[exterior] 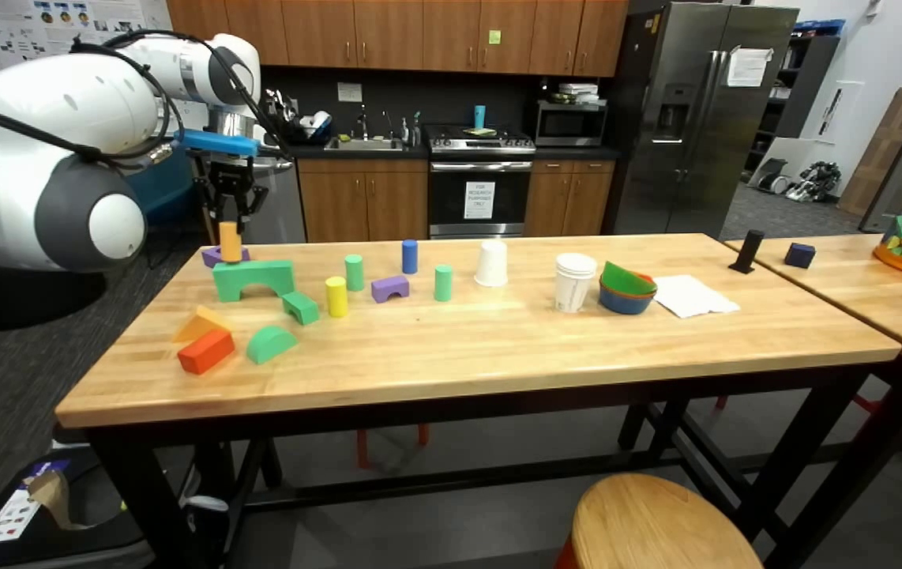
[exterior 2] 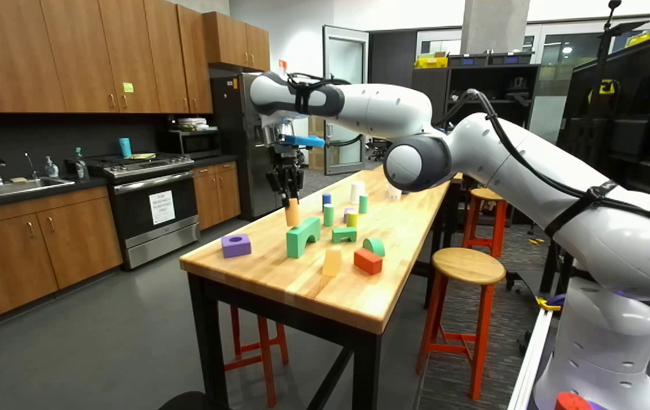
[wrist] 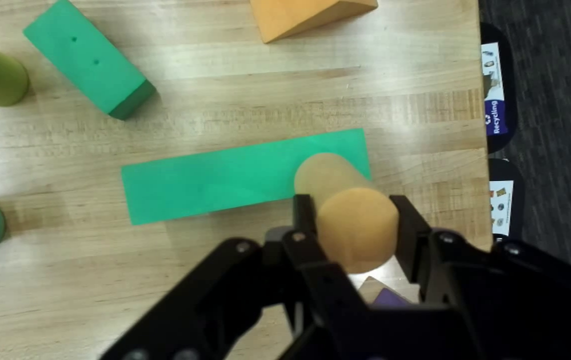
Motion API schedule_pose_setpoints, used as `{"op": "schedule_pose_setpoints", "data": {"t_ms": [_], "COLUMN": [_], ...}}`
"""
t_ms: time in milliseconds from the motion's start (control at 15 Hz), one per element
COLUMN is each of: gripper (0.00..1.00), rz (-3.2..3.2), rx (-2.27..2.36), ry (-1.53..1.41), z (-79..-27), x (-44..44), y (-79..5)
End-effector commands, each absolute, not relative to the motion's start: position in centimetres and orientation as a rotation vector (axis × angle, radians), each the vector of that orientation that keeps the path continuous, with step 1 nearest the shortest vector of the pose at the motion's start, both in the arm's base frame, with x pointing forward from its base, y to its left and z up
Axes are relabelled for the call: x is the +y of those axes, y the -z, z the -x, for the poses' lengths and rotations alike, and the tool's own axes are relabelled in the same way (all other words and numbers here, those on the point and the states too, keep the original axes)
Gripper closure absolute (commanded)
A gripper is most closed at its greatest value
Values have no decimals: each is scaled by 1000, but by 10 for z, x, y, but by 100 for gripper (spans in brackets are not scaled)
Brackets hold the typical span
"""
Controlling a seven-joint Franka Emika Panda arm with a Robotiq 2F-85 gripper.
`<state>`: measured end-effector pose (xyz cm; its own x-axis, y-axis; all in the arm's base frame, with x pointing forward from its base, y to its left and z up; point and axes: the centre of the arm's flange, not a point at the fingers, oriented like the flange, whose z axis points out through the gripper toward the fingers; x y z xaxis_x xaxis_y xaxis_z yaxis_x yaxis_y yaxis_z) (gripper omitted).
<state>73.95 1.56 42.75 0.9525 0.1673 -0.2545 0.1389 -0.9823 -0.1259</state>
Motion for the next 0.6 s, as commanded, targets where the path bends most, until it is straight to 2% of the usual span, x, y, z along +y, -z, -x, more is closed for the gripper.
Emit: {"op": "schedule_pose_setpoints", "data": {"t_ms": [0,533], "gripper": [85,85], "rz": [2990,2966], "rx": [-242,-250], "ry": [-379,-379], "z": [-684,-675], "x": [11,3], "y": [-418,-418]}}
